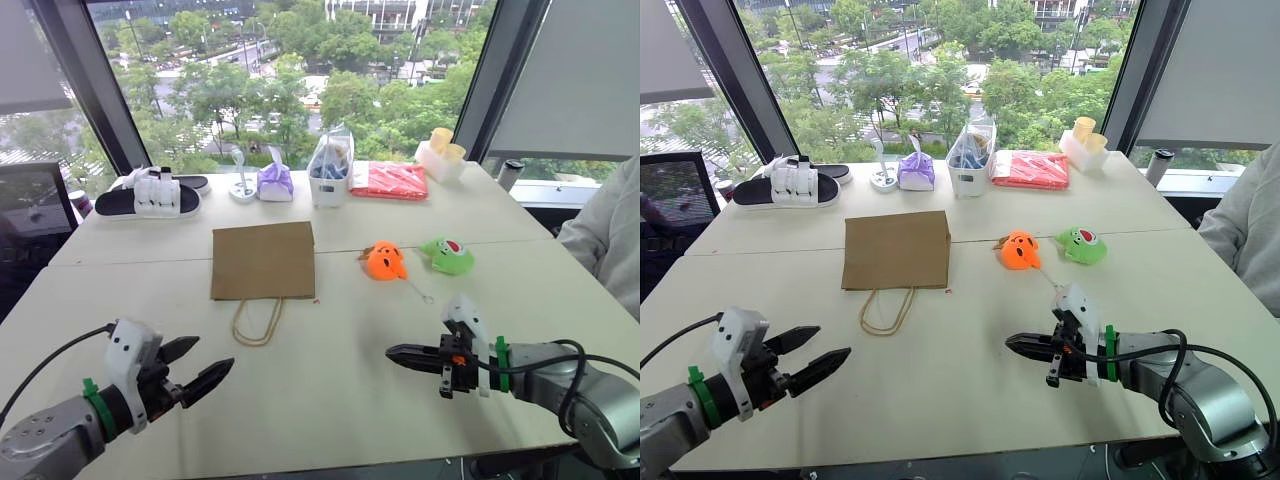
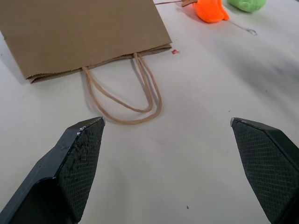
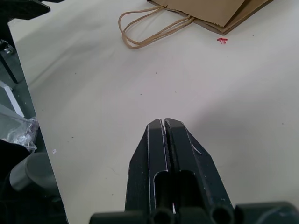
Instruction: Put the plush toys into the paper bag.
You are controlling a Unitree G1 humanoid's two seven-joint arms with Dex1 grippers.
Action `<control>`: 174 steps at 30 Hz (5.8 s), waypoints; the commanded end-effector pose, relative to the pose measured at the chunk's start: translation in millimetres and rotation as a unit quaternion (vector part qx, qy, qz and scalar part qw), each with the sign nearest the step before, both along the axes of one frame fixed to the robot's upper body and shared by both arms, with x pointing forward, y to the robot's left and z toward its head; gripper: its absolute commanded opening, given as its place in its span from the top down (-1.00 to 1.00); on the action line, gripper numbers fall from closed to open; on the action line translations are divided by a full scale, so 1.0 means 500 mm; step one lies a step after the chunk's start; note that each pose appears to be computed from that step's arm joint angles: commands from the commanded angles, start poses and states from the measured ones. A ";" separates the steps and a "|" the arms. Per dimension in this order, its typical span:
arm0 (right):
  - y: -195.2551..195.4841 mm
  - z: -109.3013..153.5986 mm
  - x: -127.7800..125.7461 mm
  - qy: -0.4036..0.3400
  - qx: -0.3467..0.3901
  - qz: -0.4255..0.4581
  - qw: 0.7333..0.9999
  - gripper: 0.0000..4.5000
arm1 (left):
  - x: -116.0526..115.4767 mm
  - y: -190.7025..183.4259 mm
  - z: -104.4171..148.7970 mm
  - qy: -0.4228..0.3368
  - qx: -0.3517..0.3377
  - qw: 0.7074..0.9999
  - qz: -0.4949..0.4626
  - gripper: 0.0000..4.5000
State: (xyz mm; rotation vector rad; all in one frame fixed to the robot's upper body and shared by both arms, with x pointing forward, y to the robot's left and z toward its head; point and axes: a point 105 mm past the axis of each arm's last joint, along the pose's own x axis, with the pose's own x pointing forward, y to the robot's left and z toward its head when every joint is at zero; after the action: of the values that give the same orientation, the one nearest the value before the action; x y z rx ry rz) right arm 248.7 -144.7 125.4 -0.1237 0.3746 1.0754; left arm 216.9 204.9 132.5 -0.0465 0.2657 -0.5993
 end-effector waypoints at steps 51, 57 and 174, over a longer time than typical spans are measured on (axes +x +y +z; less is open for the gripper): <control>0.164 0.027 0.000 -0.074 0.072 0.013 0.995 1.00 | 0.291 -0.033 -0.035 -0.246 0.362 0.852 -0.286 -0.97; 0.164 0.024 0.002 -0.074 0.072 0.014 0.995 1.00 | 0.284 -0.042 -0.027 -0.262 0.352 0.849 -0.294 -0.24; 0.371 0.059 0.103 -0.220 0.079 0.139 0.962 1.00 | 0.168 -0.177 0.223 -0.121 0.086 0.903 -0.403 0.96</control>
State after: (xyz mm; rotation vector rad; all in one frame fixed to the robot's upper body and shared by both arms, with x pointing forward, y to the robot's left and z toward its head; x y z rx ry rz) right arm 300.0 37.0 143.0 -0.2620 -0.0846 1.2903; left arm 306.2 123.2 230.5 0.2826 0.1319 -1.3578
